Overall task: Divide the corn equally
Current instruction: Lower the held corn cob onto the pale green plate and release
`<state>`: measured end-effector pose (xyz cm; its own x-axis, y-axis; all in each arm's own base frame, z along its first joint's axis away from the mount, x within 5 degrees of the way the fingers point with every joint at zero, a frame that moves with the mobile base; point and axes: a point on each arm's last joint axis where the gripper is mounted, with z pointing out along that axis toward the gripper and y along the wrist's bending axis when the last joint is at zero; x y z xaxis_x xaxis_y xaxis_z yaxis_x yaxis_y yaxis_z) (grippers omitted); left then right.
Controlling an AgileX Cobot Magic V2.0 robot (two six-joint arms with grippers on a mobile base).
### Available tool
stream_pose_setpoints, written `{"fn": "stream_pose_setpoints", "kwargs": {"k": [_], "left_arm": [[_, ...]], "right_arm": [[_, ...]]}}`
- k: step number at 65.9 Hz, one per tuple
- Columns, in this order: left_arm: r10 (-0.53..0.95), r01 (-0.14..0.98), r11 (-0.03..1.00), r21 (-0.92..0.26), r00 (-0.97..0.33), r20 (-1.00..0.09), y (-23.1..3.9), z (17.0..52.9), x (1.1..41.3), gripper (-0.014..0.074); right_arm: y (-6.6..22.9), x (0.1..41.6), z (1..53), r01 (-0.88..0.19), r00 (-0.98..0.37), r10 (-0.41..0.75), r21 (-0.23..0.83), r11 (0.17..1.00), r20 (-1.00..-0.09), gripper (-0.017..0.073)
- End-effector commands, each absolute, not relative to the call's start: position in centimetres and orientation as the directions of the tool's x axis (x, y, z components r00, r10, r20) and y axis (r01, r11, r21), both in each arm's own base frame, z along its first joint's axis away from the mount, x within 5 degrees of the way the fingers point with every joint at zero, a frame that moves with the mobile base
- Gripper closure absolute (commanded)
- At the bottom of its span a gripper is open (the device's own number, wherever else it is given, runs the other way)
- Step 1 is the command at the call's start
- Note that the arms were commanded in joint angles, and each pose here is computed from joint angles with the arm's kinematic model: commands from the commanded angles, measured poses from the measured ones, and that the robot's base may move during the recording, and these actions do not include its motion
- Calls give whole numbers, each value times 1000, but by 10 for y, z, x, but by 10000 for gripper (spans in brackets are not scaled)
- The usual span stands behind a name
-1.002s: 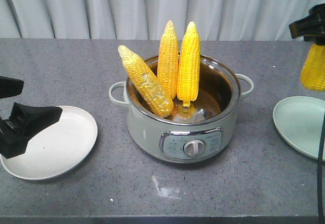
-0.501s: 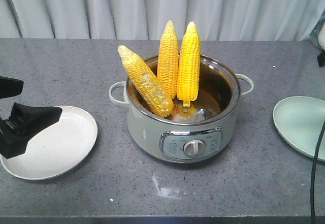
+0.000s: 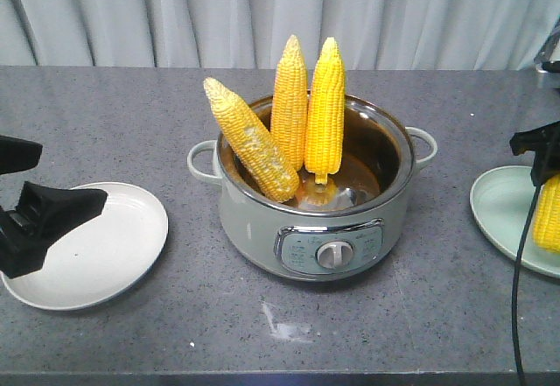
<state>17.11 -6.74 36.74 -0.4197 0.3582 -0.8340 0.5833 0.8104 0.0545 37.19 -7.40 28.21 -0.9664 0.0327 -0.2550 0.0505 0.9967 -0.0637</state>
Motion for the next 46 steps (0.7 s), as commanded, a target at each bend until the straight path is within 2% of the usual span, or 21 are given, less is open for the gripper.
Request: {"fn": "stream_pose_setpoints", "kwargs": {"k": [1,9,35,46], "left_arm": [[313,567,822,60,-361,-879,-68,383,172,4],[313,567,822,60,-361,-879,-68,383,172,4],[313,567,822,60,-361,-879,-68,383,172,4],[313,567,821,59,-362,-878,-68,383,172,4]], "right_arm": [[-77,374,301,51,-939,20,-84,995,-344,313],[-77,377,295,51,-943,21,-81,995,-332,285],[-77,378,294,56,-942,27,-77,995,-336,48],[-77,377,294,61,-945,34,-73,995,-327,10]]}}
